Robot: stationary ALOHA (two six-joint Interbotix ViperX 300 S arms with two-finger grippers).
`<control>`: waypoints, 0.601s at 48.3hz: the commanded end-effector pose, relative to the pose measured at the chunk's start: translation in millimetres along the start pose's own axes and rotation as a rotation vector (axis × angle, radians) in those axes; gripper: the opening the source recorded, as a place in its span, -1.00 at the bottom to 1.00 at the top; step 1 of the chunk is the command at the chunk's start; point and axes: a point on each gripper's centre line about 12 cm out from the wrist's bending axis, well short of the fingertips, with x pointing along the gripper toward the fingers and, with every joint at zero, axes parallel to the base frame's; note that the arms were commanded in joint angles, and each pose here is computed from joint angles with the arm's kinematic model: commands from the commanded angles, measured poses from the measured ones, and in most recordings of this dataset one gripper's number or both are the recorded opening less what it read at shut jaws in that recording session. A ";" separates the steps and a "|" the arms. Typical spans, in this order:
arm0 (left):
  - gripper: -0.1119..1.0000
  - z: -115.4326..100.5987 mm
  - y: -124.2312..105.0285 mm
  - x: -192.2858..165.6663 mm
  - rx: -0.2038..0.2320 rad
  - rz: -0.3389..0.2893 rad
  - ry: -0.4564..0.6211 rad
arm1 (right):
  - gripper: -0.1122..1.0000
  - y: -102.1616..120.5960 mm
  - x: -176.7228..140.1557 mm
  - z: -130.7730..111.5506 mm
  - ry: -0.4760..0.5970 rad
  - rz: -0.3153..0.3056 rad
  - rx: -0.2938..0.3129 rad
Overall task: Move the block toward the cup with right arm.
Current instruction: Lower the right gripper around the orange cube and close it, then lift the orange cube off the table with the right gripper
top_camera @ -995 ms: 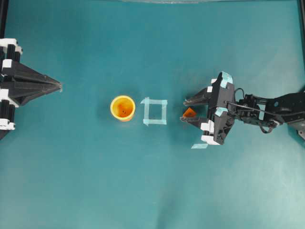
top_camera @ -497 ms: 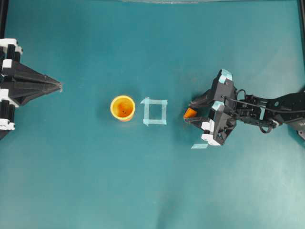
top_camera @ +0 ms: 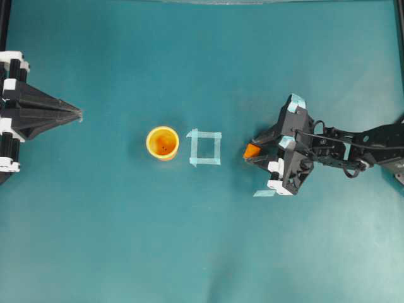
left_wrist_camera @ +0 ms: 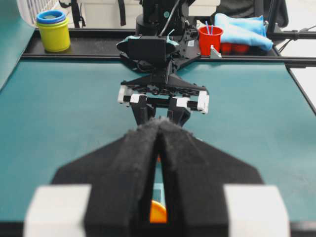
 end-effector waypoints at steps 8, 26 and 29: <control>-0.76 5.7 0.3 2.3 0.001 0.001 -0.008 | -0.06 8.7 -9.5 24.0 -0.079 0.035 -0.013; -0.76 6.1 0.4 2.4 0.000 0.001 -0.008 | -0.06 14.0 -40.0 74.9 -0.127 0.091 -0.092; -0.76 6.4 0.4 2.1 -0.003 0.001 -0.009 | -0.06 14.8 -45.1 84.1 -0.121 0.103 -0.108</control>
